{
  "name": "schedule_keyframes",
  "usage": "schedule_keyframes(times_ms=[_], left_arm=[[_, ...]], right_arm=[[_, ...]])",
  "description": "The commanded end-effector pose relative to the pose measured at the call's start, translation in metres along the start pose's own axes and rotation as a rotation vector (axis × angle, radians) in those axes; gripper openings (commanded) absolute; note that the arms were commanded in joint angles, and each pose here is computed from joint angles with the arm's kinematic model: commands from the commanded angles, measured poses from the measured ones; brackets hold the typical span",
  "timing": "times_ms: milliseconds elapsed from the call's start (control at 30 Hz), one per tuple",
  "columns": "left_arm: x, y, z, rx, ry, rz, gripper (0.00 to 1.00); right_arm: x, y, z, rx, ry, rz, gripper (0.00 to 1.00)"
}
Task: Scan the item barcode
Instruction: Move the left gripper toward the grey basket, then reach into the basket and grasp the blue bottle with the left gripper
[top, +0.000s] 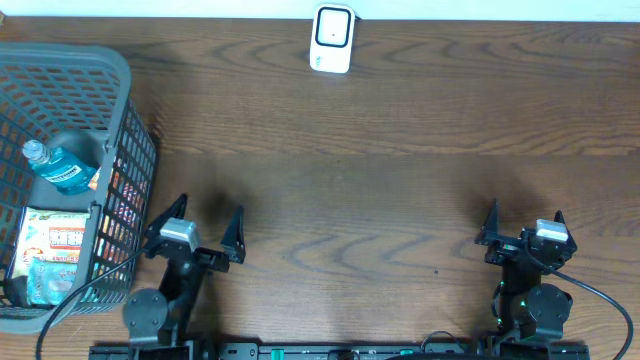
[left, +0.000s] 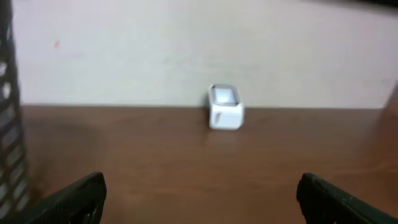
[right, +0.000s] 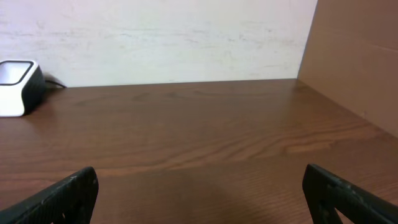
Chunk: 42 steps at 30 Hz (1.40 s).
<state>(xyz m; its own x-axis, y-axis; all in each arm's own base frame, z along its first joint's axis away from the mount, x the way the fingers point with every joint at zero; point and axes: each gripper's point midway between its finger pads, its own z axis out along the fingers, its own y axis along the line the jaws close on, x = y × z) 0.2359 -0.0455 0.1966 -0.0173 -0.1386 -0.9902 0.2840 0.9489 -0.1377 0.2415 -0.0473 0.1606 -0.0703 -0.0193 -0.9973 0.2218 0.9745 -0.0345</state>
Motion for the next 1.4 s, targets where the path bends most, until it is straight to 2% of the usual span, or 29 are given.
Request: schedule_keyframes(times_ms=[0, 133, 300, 500, 600, 667, 733, 833, 1000, 1133, 1233, 1367], left_arm=[[-0.055, -0.023, -0.011, 0.088, -0.100, -0.019, 0.98], [-0.095, -0.030, -0.015, 0.092, -0.134, -0.055, 0.98], [-0.139, -0.030, -0.004, 0.069, -0.074, -0.104, 0.98], [-0.199, 0.000, 0.018, -0.149, 0.073, -0.157, 0.98], [-0.224, 0.002, 0.027, -0.171, 0.125, -0.141, 0.98], [-0.226, 0.003, 0.033, -0.172, 0.164, -0.152, 0.98], [-0.211, 0.006, 0.036, -0.184, 0.236, -0.171, 0.98], [-0.206, 0.011, 0.042, -0.196, 0.251, -0.175, 0.98], [-0.233, 0.068, 0.033, -0.529, 0.124, -0.327, 0.98], [-0.253, 0.110, 0.028, -0.720, 0.130, -0.345, 0.98], [-0.252, 0.149, 0.020, -0.874, 0.174, -0.432, 0.98], [-0.231, 0.206, 0.003, -1.096, 0.204, -0.643, 0.98]], right_arm=[[0.002, -0.001, 0.000, 0.003, 0.001, -0.011, 0.99], [0.002, -0.001, 0.000, 0.004, 0.001, -0.011, 0.99], [0.002, -0.001, 0.000, 0.004, 0.001, -0.011, 0.99], [0.002, -0.001, 0.000, 0.004, 0.001, -0.011, 0.99], [0.002, -0.001, 0.000, 0.004, 0.001, -0.011, 0.99], [0.002, -0.001, 0.000, 0.004, 0.001, -0.011, 0.99], [0.002, -0.001, 0.000, 0.004, 0.001, -0.011, 0.99], [0.002, -0.001, 0.000, 0.004, 0.001, -0.011, 0.99], [0.002, -0.001, 0.000, 0.003, 0.001, -0.011, 0.99], [0.002, -0.001, 0.000, 0.004, 0.001, -0.011, 0.99], [0.002, -0.001, 0.000, 0.004, 0.001, -0.011, 0.99], [0.002, -0.001, 0.000, 0.004, 0.001, -0.011, 0.99]])
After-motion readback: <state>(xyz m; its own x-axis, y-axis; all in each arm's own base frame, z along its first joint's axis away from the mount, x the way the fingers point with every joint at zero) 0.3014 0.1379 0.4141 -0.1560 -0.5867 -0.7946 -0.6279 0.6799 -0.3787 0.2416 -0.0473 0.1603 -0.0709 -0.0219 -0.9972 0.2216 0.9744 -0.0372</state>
